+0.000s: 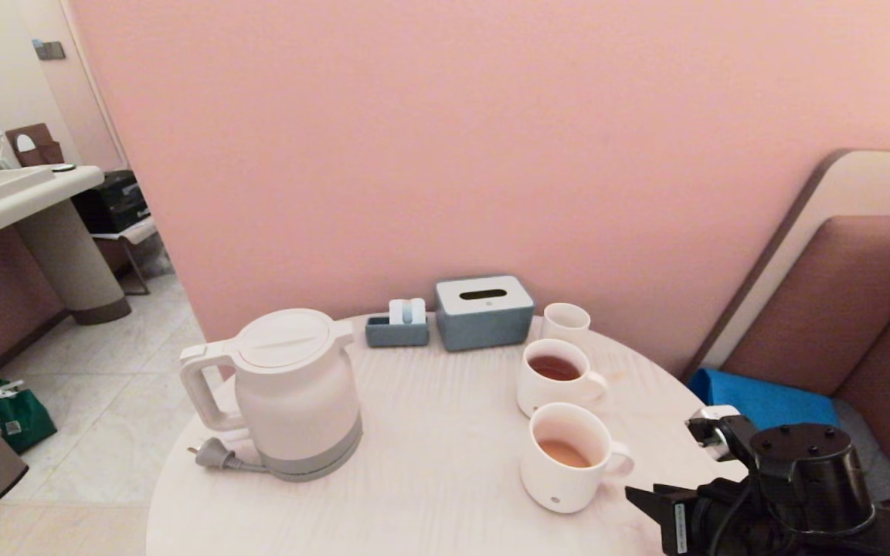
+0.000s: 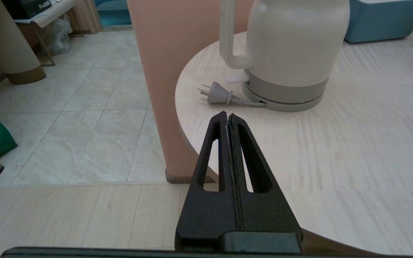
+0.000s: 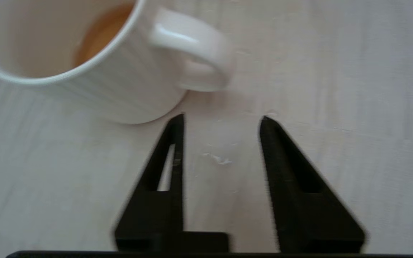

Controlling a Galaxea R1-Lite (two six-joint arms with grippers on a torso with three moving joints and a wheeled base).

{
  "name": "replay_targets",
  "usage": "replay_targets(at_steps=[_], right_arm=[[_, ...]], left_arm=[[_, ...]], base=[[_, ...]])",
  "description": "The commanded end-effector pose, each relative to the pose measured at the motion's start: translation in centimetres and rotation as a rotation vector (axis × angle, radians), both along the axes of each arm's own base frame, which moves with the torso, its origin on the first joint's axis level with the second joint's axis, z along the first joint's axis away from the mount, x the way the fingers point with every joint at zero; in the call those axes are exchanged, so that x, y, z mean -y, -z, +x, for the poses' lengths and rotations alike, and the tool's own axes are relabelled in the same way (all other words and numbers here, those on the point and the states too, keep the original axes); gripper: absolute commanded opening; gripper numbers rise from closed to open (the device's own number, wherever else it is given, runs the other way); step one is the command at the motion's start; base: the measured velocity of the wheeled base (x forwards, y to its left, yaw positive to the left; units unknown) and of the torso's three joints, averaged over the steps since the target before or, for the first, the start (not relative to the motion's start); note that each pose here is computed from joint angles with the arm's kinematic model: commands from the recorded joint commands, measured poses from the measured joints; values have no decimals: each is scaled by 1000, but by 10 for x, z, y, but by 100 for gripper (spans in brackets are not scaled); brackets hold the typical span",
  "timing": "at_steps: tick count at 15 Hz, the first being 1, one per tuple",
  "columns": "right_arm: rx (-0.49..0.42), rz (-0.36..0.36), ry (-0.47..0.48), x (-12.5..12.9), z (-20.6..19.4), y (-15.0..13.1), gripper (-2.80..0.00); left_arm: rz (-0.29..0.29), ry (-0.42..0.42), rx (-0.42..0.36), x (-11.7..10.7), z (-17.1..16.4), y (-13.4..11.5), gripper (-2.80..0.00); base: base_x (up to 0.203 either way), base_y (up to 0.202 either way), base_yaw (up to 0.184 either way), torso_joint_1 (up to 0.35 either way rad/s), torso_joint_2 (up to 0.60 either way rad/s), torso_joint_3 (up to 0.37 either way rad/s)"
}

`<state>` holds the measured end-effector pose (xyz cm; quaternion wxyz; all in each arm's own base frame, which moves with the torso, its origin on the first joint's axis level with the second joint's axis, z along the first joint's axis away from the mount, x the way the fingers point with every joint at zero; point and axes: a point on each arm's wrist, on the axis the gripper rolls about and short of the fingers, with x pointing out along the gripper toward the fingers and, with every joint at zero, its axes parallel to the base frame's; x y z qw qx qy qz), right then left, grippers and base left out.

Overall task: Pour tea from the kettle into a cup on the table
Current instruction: Pick up the cup

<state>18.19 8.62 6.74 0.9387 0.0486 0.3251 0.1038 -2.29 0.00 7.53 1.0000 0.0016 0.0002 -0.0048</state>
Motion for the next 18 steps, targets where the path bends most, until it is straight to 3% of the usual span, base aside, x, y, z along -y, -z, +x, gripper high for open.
replay_targets(at_steps=[1,4,9,18], right_arm=[[15,-17,30,0,1,0,0],[22,-85,114,-2,11,8,0],[71,-79,138,-10,27,20,0],[145,-59,180,-13,45,14,0]], left_arm=[[0,0,-1,0,0,0,-280],[0,-1,-1,0,0,0,-280],[0,1,-1,0,0,0,-280],[0,0,-1,0,0,0,-280]], base=[[0,0,0,0,0,0],[0,0,0,0,0,0],[0,0,0,0,0,0],[0,0,0,0,0,0]])
